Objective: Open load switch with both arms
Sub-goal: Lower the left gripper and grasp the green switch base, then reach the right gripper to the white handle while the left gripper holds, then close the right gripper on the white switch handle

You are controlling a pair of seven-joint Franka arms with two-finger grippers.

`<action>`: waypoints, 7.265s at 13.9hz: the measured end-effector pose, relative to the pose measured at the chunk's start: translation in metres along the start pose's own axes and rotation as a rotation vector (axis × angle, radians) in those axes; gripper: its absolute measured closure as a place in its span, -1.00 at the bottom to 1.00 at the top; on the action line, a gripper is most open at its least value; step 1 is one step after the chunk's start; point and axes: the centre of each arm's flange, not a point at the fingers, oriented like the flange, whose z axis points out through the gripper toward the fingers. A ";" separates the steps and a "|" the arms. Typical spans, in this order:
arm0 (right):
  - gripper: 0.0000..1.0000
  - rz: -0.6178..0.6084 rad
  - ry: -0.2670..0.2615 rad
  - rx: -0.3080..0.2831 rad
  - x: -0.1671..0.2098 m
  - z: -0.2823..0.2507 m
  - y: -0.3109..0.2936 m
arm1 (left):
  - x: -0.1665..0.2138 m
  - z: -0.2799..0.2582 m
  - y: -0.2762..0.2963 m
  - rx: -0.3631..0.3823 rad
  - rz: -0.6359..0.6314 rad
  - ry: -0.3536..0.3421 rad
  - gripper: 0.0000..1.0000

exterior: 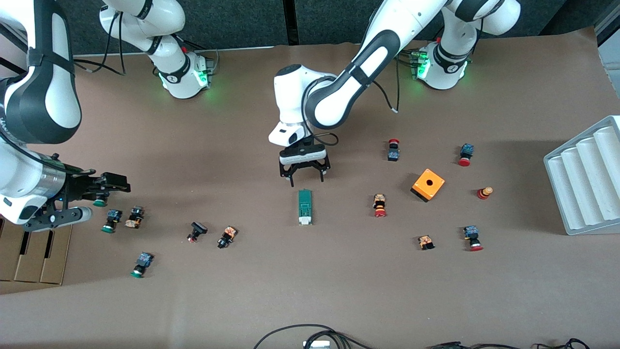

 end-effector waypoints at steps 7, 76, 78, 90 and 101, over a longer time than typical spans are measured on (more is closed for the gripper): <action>-1.00 -0.093 0.000 0.001 0.001 0.000 -0.007 | -0.075 0.044 -0.003 -0.058 -0.032 0.159 -0.98; -0.87 -1.346 0.300 -0.144 0.094 0.319 -0.411 | -0.193 0.129 -0.004 -0.095 0.023 0.637 0.02; -0.82 -1.349 0.298 -0.144 0.093 0.321 -0.413 | -0.193 0.129 -0.004 -0.096 0.021 0.638 0.02; -0.33 -1.378 0.293 -0.169 0.091 0.321 -0.418 | -0.194 0.129 -0.004 -0.097 0.018 0.639 0.02; 0.17 -1.380 0.282 -0.167 0.090 0.328 -0.418 | -0.194 0.129 -0.004 -0.097 0.019 0.640 0.02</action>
